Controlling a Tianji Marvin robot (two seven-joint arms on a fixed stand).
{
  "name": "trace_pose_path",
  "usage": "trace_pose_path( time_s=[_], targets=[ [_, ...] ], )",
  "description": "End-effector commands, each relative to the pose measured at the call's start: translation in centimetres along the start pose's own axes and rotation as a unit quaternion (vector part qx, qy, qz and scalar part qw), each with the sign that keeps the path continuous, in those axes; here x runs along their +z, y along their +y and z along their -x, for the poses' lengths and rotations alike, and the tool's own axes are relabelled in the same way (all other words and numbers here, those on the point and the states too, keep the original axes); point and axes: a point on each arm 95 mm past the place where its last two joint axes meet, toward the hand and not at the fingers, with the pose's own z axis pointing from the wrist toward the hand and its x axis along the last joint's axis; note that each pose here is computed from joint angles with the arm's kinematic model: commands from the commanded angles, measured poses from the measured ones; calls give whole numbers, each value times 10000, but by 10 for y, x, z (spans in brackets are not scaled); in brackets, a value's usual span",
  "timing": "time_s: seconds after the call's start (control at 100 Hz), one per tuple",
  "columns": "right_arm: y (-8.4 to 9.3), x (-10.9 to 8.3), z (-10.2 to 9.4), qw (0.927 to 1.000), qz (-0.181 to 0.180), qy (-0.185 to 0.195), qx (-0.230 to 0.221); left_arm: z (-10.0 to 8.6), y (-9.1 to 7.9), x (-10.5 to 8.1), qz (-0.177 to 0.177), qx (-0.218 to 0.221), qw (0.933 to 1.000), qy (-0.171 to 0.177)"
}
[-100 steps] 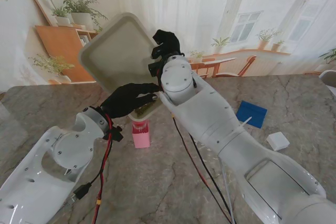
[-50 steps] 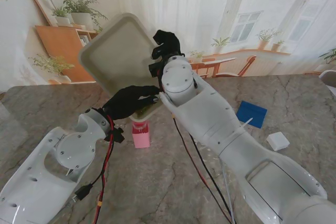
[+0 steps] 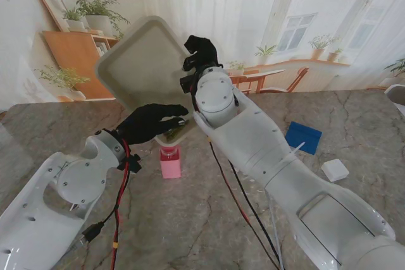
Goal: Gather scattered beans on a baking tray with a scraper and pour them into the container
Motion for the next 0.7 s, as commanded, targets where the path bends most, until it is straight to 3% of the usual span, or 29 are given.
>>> trace_pose_path(
  time_s=[0.0, 0.69],
  targets=[
    [0, 2, -5, 9999, -58, 87, 27, -3, -3, -1, 25, 84, 9999, 76],
    [-4, -2, -10, 9996, -98, 258, 91, -2, -4, -4, 16, 110, 9999, 21]
  ],
)
